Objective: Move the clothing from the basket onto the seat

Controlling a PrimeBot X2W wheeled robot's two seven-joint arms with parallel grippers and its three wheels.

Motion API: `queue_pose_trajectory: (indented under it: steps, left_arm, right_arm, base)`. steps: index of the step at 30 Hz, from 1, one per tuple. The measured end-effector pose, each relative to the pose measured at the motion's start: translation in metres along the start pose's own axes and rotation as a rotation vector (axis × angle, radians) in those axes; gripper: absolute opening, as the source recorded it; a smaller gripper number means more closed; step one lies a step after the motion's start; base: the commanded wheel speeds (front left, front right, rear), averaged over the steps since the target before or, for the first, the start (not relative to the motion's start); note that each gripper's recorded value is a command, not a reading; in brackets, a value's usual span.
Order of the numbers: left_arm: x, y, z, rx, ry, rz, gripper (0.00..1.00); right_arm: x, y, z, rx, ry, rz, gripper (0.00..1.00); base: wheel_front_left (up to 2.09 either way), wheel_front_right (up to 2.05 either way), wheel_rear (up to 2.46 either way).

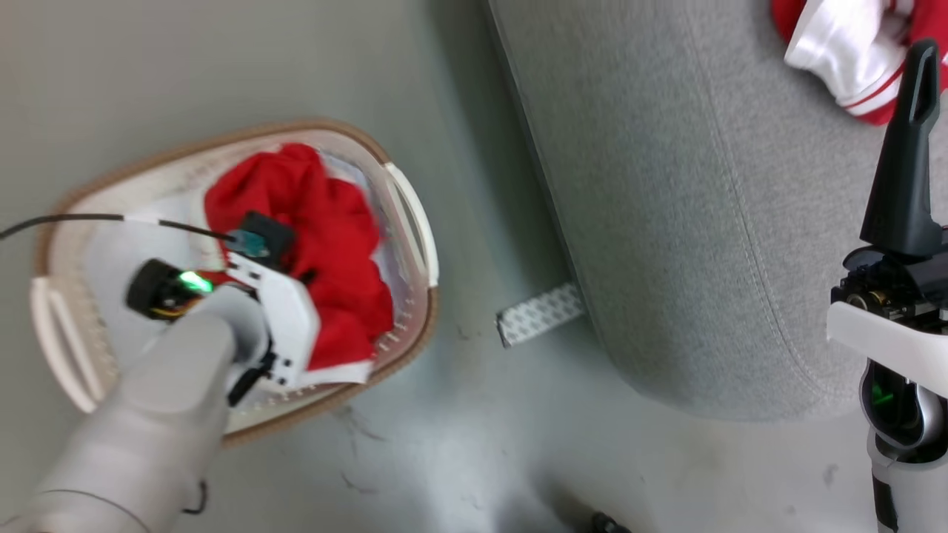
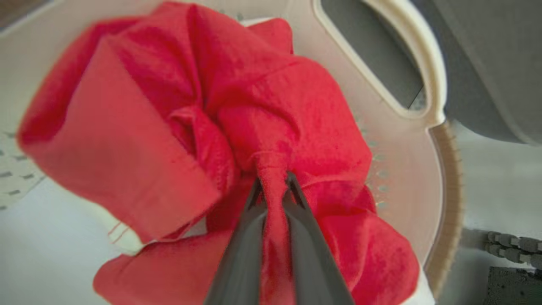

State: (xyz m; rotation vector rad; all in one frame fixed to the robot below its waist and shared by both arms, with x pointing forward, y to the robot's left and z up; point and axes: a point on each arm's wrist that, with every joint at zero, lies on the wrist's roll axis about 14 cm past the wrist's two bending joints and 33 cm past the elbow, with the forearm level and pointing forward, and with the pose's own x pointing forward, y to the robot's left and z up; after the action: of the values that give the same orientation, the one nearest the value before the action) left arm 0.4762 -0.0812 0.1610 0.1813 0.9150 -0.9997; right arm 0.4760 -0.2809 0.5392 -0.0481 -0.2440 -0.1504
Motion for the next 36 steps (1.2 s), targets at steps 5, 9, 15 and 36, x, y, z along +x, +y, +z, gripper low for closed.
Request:
queue_pose_trajectory:
  steps: [5, 9, 15, 36]
  left_arm:
    - [-0.035, -0.029, 0.048, -0.014, -0.167, -0.007, 0.0]
    - [-0.066, -0.046, 0.082, -0.009, -0.286, 0.0, 0.0]
    - [-0.117, -0.067, 0.121, 0.029, -0.427, 0.036, 0.0]
    - [-0.303, -0.116, 0.239, 0.195, -0.885, 0.214, 0.0]
  right_arm:
    - [-0.008, 0.0, 0.028, 0.004, -0.052, -0.004, 1.0]
    - [-0.019, 0.002, 0.039, 0.032, -0.065, -0.006, 1.0]
    - [-0.038, 0.008, 0.059, 0.058, -0.089, 0.004, 1.0]
    - [-0.104, 0.045, 0.083, 0.211, -0.091, 0.124, 1.0]
  base:
    - [0.0, 0.0, 0.0]
    - [0.0, 0.0, 0.0]
    - [0.0, 0.0, 0.0]
    - [0.0, 0.0, 0.0]
